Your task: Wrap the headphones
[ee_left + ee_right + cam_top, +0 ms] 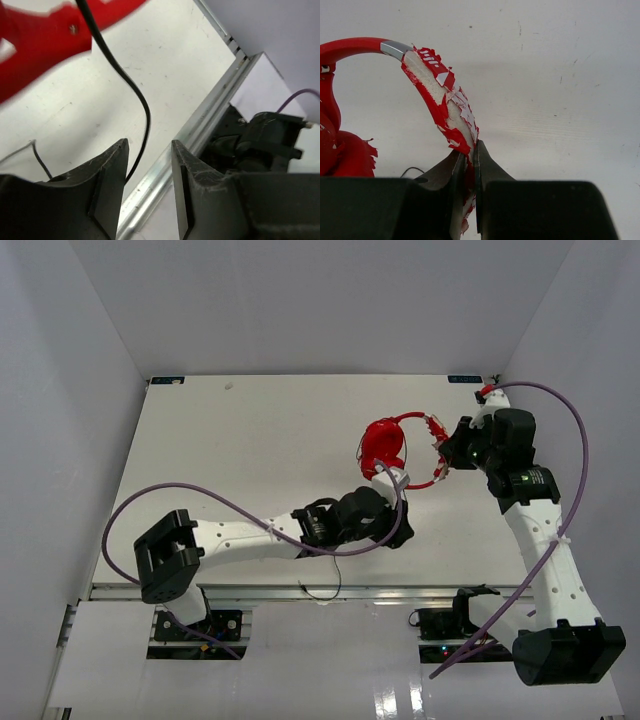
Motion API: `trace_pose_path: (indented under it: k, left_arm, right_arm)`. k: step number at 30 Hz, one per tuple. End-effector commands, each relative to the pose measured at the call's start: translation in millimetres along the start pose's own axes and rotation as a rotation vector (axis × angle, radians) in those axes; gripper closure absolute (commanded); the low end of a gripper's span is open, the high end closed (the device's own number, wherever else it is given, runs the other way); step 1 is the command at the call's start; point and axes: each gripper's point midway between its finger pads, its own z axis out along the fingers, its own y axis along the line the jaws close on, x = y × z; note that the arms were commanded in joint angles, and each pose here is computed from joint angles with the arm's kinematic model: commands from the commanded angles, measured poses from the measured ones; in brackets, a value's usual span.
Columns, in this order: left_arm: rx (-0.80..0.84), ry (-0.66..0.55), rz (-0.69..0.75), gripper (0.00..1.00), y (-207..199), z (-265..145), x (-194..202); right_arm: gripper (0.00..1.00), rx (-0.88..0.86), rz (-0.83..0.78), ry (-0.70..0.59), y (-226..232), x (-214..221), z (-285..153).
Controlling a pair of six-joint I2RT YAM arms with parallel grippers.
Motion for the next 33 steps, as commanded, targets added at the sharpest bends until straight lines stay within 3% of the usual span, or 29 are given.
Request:
trace_pose_path:
  k: [1, 10, 19, 25, 28, 33]
  left_arm:
    - [0.015, -0.237, 0.239, 0.5, 11.9, -18.4, -7.7]
    - [-0.014, -0.404, 0.428, 0.5, 46.9, -33.8, 10.2]
    - [-0.052, -0.431, 0.524, 0.49, 68.2, -34.7, 20.6]
    - [-0.052, -0.494, 0.594, 0.42, 76.7, -59.1, 21.6]
    - [-0.033, -0.482, 0.684, 0.31, 80.0, -64.6, 31.9]
    - [-0.058, -0.454, 0.741, 0.31, 91.4, -65.0, 43.0]
  right_arm:
    - [0.92, -0.134, 0.054, -0.111, 28.8, -46.4, -24.8]
    - [0.92, -0.309, 0.047, -0.06, 53.4, -39.6, -41.1]
    - [0.92, -0.566, -0.038, -0.039, 82.5, -33.4, -67.8]
    - [0.92, -0.677, -0.08, -0.04, 93.0, -31.1, -78.8]
    - [0.92, -0.759, -0.12, -0.047, 102.5, -29.8, -88.8]
    - [0.92, -0.822, -0.151, -0.056, 110.2, -27.4, -99.6]
